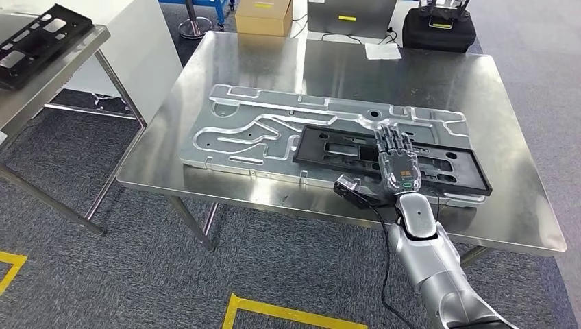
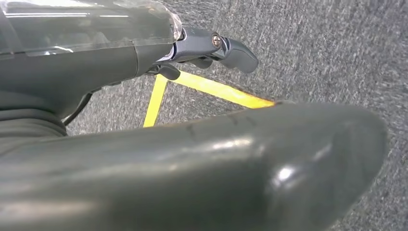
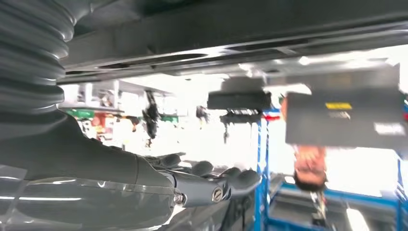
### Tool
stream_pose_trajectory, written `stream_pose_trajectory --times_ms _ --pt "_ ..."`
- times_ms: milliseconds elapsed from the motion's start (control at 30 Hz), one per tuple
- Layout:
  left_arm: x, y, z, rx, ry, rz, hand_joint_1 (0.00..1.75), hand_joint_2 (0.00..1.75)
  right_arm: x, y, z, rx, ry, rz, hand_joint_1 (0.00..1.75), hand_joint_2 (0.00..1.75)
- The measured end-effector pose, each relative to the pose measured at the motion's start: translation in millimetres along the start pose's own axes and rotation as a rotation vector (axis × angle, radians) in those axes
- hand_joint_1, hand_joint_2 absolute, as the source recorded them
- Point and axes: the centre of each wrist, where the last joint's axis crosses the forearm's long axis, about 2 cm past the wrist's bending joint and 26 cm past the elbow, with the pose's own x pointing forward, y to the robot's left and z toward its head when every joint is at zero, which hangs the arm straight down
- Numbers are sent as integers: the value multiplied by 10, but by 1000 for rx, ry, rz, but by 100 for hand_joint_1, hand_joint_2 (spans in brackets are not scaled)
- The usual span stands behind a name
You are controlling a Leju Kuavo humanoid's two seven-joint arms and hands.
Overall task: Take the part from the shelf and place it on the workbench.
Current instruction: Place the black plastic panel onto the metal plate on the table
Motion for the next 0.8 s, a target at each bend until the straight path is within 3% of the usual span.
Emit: stream_pose_trajectory --times_ms 400,633,767,800 --pt "9 -16 -3 -21 -2 24 0 0 269 -699 -45 -304 -14 -146 0 0" --pt "-3 -36 4 -27 -3 43 0 0 481 -996 67 -423 -55 -228 0 0" --pt "-14 -61 11 -24 -5 65 0 0 640 -1094 235 -488 -54 -357 0 0" --pt "-21 -63 15 -22 -4 70 0 0 678 -1101 290 -494 -52 -396 0 44"
